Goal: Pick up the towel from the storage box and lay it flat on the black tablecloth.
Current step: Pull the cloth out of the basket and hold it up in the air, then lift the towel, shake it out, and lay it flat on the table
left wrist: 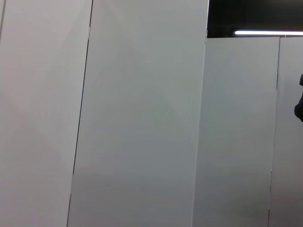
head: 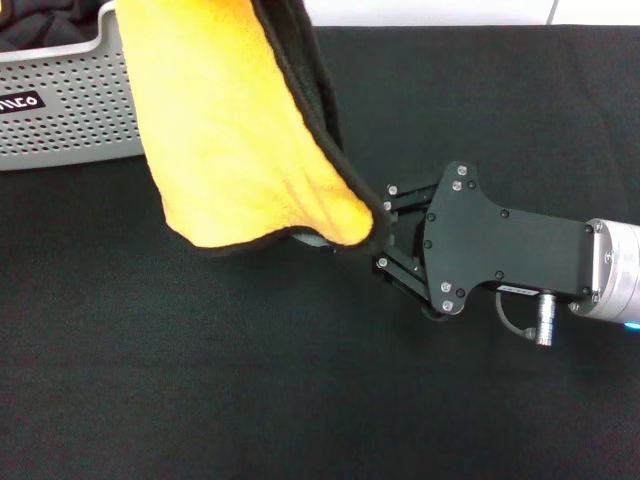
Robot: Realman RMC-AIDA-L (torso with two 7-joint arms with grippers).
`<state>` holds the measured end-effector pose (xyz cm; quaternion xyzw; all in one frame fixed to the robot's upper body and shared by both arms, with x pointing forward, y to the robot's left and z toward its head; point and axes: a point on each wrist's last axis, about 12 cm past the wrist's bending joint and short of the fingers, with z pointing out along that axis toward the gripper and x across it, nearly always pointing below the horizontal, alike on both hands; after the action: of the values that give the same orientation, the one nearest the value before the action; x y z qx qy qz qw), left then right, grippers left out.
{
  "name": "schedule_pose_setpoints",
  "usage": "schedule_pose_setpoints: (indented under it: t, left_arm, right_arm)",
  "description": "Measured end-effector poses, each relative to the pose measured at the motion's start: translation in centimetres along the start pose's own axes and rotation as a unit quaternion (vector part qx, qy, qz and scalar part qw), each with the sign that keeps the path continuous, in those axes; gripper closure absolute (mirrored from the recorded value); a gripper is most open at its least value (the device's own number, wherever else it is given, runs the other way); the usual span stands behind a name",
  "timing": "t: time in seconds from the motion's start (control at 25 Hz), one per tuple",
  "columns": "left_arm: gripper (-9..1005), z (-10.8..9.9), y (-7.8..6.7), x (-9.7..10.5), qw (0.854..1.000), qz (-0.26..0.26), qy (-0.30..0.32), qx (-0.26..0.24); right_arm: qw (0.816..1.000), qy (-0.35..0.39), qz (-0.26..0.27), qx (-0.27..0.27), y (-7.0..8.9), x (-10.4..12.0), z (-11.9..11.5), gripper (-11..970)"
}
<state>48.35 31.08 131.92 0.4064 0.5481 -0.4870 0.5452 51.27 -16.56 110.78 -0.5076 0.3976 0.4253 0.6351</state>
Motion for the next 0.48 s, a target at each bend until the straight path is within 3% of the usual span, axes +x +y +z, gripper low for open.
schedule_pose_setpoints:
  t: [0.28,0.48]
  left_arm:
    - [984,-0.4,0.5,1.0,1.000,-0.017,0.004,-0.014]
    - [983,-1.1,1.6,2.9,0.997,-0.060,0.024,-0.032]
  right_arm:
    - [1.000,-0.001,-0.006,0.017,0.1,-0.1,-0.5,908]
    - [0.998,-0.014,-0.018,0.063,-0.3,-0.8,-2.4,944]
